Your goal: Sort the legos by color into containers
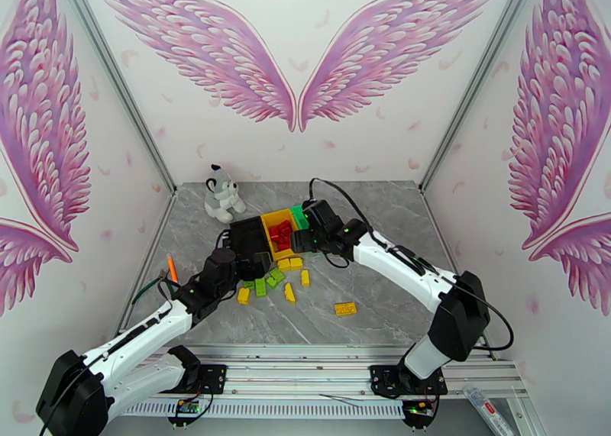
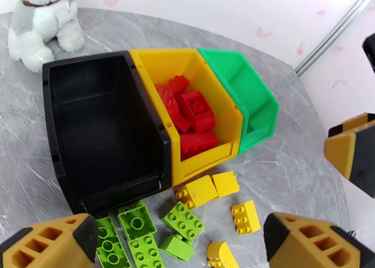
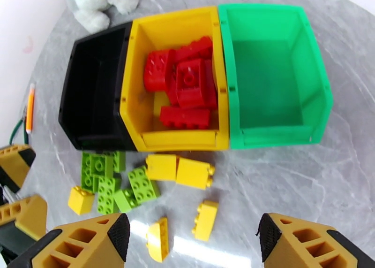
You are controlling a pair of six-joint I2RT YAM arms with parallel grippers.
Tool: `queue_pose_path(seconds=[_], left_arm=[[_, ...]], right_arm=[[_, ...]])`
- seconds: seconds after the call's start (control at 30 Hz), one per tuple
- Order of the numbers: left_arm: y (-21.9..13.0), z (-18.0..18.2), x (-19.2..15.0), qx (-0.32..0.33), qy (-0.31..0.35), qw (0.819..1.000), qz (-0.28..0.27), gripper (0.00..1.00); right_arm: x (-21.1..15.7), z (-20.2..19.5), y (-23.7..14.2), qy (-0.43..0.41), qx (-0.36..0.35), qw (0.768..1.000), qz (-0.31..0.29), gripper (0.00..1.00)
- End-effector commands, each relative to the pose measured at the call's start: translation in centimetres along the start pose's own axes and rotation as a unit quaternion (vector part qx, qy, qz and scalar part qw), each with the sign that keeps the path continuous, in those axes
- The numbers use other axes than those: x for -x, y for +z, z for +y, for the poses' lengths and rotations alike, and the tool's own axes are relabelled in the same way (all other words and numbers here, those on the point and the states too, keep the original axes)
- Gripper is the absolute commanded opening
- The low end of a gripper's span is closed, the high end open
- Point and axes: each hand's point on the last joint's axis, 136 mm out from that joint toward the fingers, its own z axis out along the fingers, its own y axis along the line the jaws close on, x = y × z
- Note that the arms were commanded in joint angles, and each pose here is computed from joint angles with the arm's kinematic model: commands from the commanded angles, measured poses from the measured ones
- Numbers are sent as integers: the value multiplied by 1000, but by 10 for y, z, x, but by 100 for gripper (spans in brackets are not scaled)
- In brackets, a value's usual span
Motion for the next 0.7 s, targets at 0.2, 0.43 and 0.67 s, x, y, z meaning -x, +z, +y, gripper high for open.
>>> queue_pose_path(seconds=[0.2,0.43,0.67], left_arm=[[0,-1,0,2,-3,1000,-2,99],[-5,17,4,6,-49,999,-16,99],[-13,27,9,5,-68,997,-29,99]], right_arm=[[-59,16,7,-13,33,999,29,75],[-104,49,40,-33,48,996,70,82],[-125,63,79,-39,44,994,96,77]])
